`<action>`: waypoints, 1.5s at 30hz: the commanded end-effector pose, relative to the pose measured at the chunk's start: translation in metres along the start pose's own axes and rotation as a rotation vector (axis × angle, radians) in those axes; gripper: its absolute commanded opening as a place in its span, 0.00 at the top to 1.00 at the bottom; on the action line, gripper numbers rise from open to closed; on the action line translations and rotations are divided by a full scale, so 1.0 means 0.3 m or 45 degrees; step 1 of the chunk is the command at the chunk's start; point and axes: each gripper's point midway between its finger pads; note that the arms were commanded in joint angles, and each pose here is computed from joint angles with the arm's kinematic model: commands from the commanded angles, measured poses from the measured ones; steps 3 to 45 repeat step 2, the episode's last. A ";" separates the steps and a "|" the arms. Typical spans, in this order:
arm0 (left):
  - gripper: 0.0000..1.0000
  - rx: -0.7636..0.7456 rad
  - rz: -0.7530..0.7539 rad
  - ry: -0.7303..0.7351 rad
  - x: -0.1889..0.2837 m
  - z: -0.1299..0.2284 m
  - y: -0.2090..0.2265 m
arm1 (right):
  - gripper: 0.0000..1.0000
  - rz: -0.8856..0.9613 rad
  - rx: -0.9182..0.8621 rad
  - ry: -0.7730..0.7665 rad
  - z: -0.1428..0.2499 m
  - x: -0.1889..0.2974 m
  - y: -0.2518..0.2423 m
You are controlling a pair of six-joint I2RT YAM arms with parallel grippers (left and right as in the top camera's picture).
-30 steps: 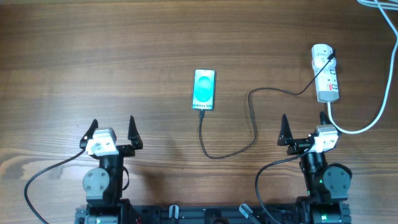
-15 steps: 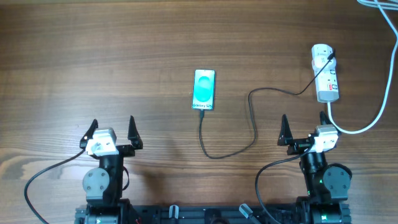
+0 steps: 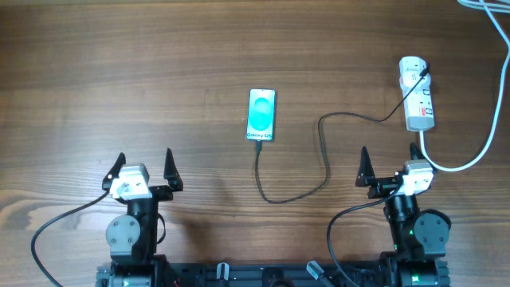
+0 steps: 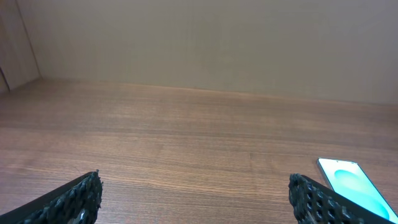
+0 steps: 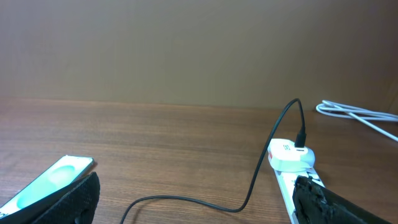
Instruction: Plug charger to phone and switch on socket
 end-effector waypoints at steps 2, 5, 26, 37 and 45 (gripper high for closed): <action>0.00 -0.022 -0.010 -0.009 0.001 -0.002 0.007 | 0.00 0.018 0.016 -0.012 -0.007 0.002 -0.007; 0.00 -0.022 -0.010 -0.009 0.001 -0.002 0.007 | 0.00 0.018 0.016 -0.012 -0.007 0.002 -0.007; 0.00 -0.022 -0.010 -0.009 0.001 -0.002 0.007 | 0.00 0.018 0.016 -0.012 -0.007 0.002 -0.007; 0.00 -0.022 -0.010 -0.009 0.001 -0.002 0.007 | 0.00 0.018 0.016 -0.012 -0.007 0.002 -0.007; 0.00 -0.022 -0.010 -0.009 0.001 -0.002 0.007 | 0.00 0.018 0.016 -0.012 -0.007 0.002 -0.007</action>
Point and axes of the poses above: each gripper's point midway between its finger pads, its own x axis back along the fingers, its own y axis along the line the jaws close on, z = x × y, and after that the axes turned 4 degrees about x, right-handed
